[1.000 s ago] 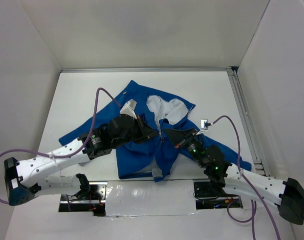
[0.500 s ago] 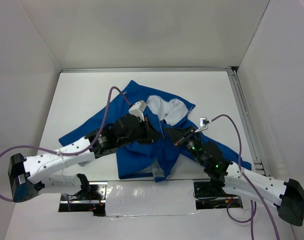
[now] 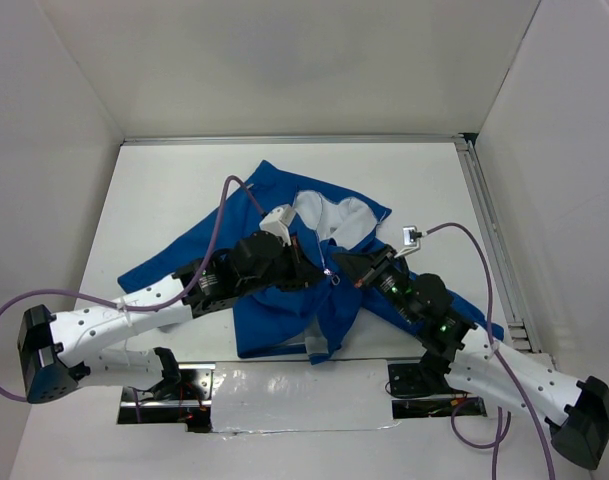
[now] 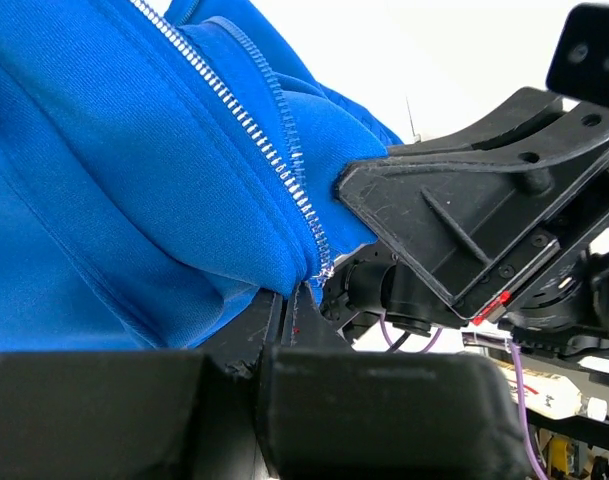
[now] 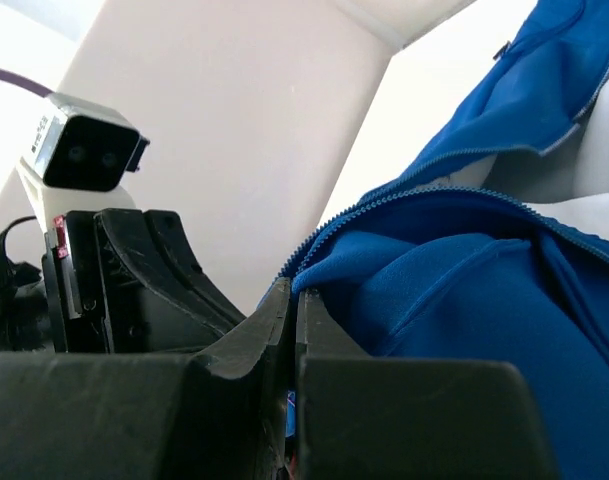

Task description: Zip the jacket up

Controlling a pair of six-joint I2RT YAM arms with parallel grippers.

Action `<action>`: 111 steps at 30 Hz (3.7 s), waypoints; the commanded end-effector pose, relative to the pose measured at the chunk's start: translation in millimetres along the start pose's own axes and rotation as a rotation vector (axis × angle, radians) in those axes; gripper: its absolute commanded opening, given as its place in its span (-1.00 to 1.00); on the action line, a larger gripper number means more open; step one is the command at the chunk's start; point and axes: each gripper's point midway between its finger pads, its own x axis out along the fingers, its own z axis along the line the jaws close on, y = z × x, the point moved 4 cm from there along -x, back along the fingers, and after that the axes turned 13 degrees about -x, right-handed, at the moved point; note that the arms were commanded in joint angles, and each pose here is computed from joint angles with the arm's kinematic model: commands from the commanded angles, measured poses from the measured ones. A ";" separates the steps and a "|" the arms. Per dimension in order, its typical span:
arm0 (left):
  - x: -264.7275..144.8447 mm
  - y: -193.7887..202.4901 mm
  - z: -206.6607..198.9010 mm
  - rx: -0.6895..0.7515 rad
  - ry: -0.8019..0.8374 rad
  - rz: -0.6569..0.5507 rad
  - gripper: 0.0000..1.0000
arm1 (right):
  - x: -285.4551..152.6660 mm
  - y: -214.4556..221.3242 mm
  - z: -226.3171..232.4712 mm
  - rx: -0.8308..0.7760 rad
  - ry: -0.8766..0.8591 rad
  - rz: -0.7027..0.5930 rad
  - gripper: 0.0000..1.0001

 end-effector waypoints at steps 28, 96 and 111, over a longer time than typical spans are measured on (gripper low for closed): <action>-23.7 -1.4 9.8 -0.097 -0.227 0.036 -1.00 | -37.1 22.2 7.9 -0.489 0.157 0.513 0.67; -2.9 8.4 18.8 0.315 -0.133 0.159 -1.00 | -33.5 46.5 15.3 -0.841 0.262 0.797 -1.00; -5.2 30.8 33.8 0.303 -0.161 0.279 -0.86 | -11.8 20.3 32.2 -0.749 0.200 0.525 -1.00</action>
